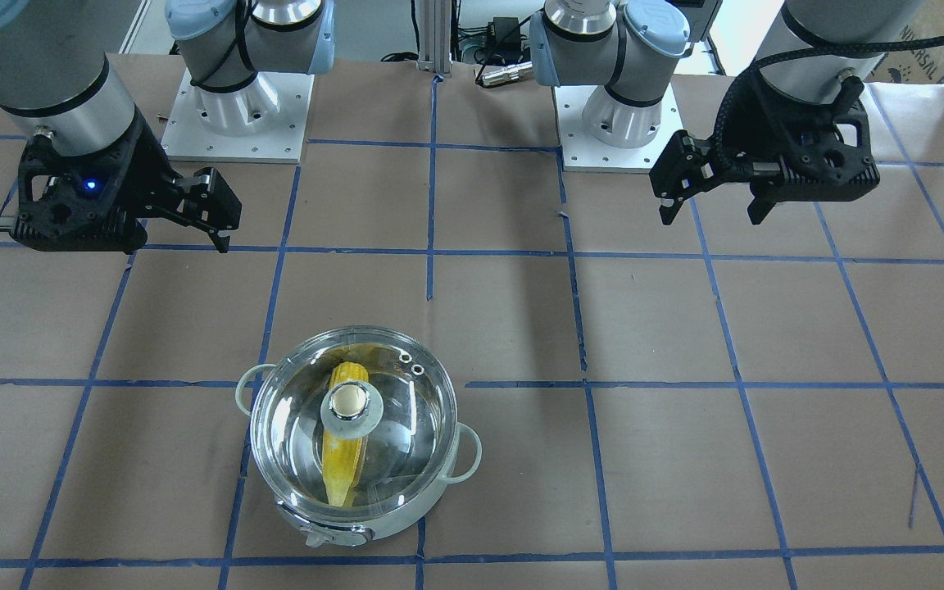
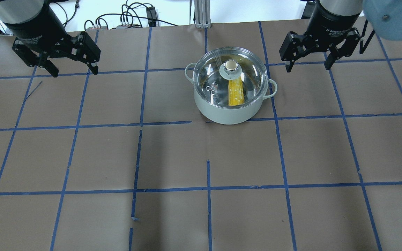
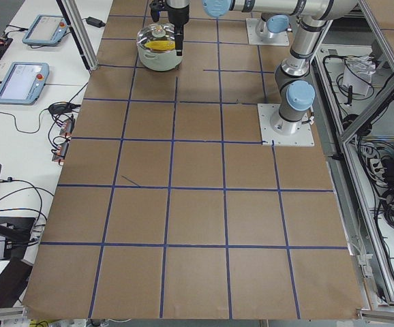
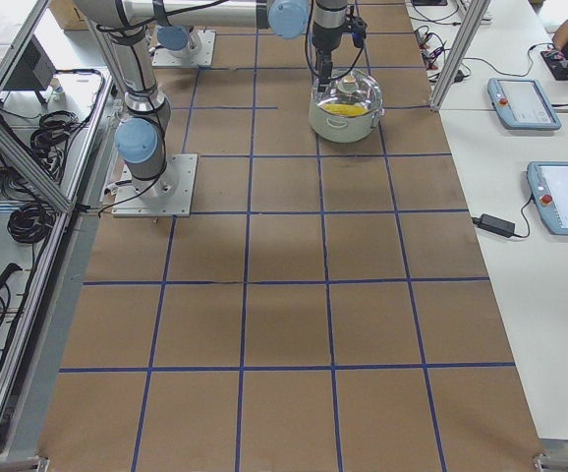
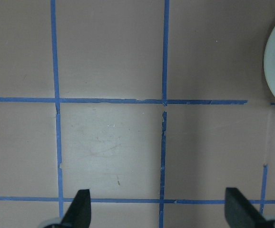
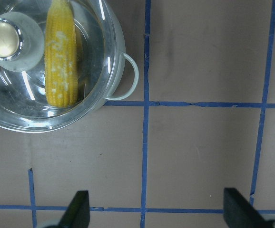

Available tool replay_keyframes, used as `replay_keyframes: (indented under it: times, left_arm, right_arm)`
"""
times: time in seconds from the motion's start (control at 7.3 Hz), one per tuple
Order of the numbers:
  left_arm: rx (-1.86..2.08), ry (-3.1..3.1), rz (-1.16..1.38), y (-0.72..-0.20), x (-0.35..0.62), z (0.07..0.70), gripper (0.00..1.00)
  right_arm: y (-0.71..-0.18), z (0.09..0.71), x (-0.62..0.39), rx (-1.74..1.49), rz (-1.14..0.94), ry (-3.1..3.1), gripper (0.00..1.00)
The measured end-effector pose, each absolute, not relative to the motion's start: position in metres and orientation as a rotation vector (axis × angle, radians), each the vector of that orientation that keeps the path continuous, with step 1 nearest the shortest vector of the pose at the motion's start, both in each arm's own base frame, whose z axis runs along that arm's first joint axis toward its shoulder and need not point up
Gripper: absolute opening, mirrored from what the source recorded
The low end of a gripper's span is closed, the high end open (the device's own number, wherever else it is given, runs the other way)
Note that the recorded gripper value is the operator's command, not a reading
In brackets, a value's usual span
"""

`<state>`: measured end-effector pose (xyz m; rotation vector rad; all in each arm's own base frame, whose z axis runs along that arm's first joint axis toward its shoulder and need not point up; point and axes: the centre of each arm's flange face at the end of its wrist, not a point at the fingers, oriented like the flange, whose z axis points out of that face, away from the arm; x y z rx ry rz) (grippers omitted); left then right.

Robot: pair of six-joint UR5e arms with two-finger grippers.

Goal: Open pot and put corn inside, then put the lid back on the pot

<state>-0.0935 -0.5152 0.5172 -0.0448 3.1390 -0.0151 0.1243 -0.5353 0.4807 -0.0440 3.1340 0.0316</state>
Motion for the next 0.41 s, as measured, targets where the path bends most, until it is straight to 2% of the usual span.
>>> replay_keyframes:
  times: [0.41]
  left_arm:
    - [-0.081,3.139,0.005,-0.5162,-0.0959,0.5111,1.00]
  right_arm:
    - [-0.5349,0.4830,0.1250,-0.043,0.021,3.134,1.00]
